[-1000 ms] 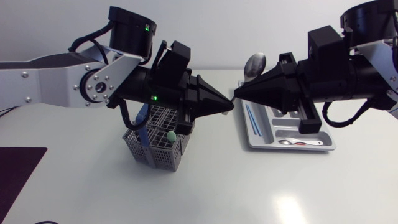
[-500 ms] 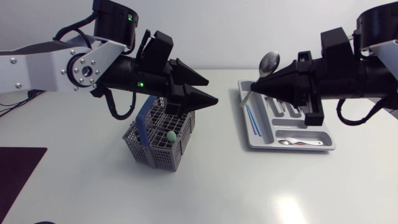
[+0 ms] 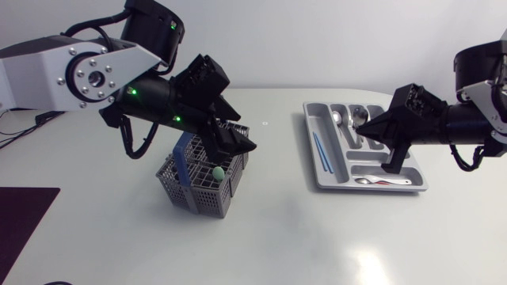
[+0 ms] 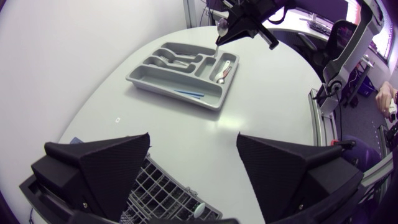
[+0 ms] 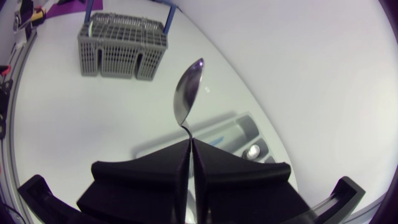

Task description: Unload the cutlery basket into the drawer organizer.

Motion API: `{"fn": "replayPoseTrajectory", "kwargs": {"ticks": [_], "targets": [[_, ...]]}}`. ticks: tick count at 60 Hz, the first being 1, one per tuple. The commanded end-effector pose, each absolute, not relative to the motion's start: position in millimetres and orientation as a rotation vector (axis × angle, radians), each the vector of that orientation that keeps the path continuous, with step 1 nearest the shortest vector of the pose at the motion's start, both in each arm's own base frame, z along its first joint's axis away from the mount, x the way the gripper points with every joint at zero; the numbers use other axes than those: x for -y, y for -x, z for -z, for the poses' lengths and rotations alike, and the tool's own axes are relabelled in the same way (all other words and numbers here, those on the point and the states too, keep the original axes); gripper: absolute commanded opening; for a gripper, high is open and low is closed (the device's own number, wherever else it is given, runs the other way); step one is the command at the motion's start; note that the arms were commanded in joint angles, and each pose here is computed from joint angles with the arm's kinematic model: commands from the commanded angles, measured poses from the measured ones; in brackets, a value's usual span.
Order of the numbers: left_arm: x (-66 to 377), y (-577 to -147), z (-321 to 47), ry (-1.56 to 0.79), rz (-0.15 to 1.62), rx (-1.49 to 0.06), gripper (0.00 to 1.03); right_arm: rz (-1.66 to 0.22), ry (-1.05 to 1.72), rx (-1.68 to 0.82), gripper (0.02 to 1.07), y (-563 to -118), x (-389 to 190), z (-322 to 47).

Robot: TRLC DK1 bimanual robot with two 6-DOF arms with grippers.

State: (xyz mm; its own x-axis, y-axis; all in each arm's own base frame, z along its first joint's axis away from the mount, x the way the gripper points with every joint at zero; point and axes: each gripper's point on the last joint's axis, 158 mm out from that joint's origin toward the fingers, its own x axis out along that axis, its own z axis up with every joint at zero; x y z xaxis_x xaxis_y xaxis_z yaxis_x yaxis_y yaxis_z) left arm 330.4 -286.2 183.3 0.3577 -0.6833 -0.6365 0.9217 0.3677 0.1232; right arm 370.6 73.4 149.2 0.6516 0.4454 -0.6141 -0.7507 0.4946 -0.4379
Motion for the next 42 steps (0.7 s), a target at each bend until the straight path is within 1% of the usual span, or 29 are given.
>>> {"fn": "replayPoseTrajectory", "kwargs": {"ticks": [1, 10, 26, 42], "targets": [[286, -332, -201, -0.568, 1.081, -0.495, 0.98, -0.739, 0.833, -0.521, 0.08, -370, -52, -118], [279, -334, -198, -0.606, 1.059, -0.525, 0.98, -0.689, 0.900, -0.603, 0.08, -372, -19, -95], [269, -330, -189, -0.663, 1.038, -0.589, 0.98, -0.679, 1.015, -0.751, 0.08, -362, 27, -53], [262, -326, -182, -0.698, 1.033, -0.624, 0.98, -0.680, 1.084, -0.872, 0.08, -358, 48, -18]]}}
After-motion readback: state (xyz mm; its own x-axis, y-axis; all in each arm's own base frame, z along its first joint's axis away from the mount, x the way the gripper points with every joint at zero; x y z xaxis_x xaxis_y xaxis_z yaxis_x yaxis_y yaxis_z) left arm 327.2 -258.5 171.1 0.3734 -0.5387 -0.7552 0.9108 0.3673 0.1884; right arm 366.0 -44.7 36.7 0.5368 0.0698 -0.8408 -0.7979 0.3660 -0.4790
